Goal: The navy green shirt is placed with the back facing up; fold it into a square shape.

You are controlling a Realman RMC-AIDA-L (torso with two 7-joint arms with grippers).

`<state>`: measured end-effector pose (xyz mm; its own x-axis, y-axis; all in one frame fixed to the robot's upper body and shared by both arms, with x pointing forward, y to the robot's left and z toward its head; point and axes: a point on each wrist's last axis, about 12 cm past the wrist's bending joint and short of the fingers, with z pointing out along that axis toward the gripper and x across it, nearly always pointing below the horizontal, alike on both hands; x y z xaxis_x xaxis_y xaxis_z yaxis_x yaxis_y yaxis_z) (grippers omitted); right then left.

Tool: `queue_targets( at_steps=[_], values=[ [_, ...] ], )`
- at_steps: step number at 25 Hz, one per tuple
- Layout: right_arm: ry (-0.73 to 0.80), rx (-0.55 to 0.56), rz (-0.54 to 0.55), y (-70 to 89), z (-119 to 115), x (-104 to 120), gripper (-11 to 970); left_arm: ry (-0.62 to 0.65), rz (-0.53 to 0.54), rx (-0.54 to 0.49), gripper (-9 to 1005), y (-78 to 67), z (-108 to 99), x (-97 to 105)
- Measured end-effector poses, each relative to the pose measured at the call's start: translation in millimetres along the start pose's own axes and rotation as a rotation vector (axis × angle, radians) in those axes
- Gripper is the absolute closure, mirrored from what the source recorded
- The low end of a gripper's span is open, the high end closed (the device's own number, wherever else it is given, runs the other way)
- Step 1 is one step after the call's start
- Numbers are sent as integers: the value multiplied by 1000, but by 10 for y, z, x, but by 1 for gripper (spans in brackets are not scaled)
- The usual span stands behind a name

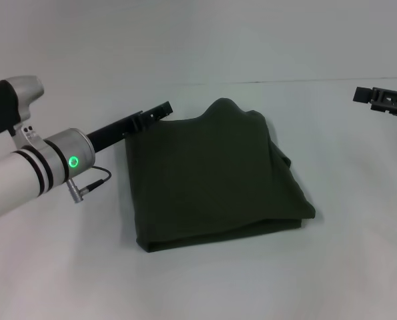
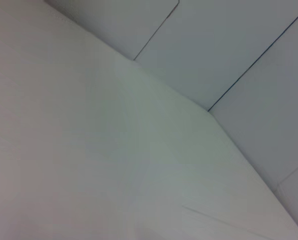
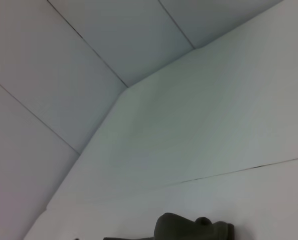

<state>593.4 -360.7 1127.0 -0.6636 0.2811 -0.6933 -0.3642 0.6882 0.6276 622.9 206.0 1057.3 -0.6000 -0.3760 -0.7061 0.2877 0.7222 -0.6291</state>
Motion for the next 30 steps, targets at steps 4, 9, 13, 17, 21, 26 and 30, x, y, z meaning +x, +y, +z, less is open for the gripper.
queue_targets(
  at_steps=[4,9,13,17,21,26,30],
  values=[
    [-3,18,-6,-18,7,-6,124,-15,8,-13,64,47,-43,-52],
    [-1,23,-5,-29,4,8,123,-24,43,-82,64,162,-99,-94],
    [0,27,-1,-41,-5,24,123,-5,81,-136,64,216,-100,-96],
    [1,30,1,-48,-8,34,123,29,124,-151,64,194,-57,-71],
    [0,32,1,-52,-9,37,123,37,133,-141,65,146,-10,-75],
    [0,32,-2,-53,-9,39,123,53,150,-131,65,99,40,-33],
    [1,32,-3,-55,-6,46,123,66,157,-144,65,88,69,3]
  ],
)
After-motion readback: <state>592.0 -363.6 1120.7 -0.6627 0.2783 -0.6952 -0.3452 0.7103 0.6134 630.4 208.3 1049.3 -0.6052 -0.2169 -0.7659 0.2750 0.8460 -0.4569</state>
